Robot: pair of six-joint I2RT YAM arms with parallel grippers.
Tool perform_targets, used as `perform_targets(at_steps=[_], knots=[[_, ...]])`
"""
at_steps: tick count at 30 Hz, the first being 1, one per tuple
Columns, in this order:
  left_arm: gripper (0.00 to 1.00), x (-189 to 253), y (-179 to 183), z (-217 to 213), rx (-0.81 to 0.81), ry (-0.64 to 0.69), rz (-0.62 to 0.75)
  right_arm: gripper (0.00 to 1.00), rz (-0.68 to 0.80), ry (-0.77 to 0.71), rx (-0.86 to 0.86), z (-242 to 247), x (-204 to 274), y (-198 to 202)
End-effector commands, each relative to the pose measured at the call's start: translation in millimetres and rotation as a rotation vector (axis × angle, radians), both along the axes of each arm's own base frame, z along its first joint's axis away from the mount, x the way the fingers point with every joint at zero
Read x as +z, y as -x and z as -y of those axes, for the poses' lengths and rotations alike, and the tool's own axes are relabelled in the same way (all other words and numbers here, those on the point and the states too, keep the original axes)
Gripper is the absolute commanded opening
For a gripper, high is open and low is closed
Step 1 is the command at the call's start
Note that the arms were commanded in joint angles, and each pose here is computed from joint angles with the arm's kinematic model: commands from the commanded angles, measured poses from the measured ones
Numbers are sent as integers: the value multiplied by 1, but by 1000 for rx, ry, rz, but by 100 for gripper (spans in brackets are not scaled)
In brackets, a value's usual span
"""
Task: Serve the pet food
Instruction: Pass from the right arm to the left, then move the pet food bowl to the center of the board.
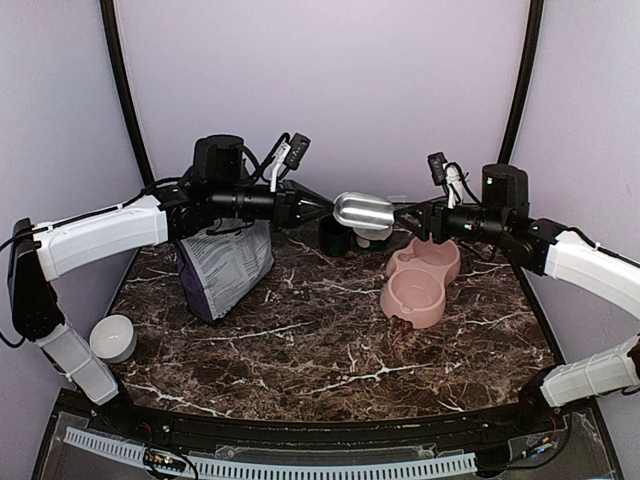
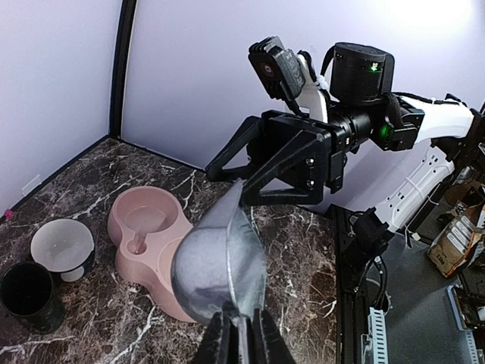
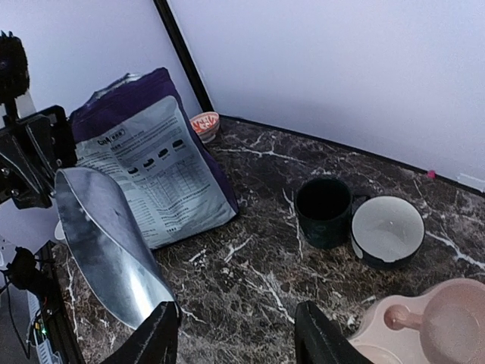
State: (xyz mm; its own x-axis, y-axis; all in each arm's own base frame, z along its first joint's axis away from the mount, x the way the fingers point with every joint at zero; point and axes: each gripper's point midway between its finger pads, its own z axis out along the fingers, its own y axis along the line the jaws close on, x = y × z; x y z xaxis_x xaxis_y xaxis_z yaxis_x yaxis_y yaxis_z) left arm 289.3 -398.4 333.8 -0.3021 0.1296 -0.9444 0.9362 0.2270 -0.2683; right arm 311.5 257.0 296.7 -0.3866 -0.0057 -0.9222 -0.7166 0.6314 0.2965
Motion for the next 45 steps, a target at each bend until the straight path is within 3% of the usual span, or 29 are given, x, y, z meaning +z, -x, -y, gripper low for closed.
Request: perform_targets(at_steps=[1, 20, 25, 35, 45], knots=[[0, 14, 3, -9, 15, 12, 50, 54, -35, 69, -95, 16, -22, -7], [0, 8, 0, -17, 60, -34, 69, 61, -244, 284, -345, 60, -96, -23], [0, 7, -2, -20, 75, -41, 75, 70, -328, 326, -441, 81, -117, -28], [0, 8, -4, -22, 84, -42, 83, 72, -649, 205, -731, 126, -169, -35], [0, 7, -1, -26, 88, -43, 82, 67, -724, 262, -807, 132, -204, -44]])
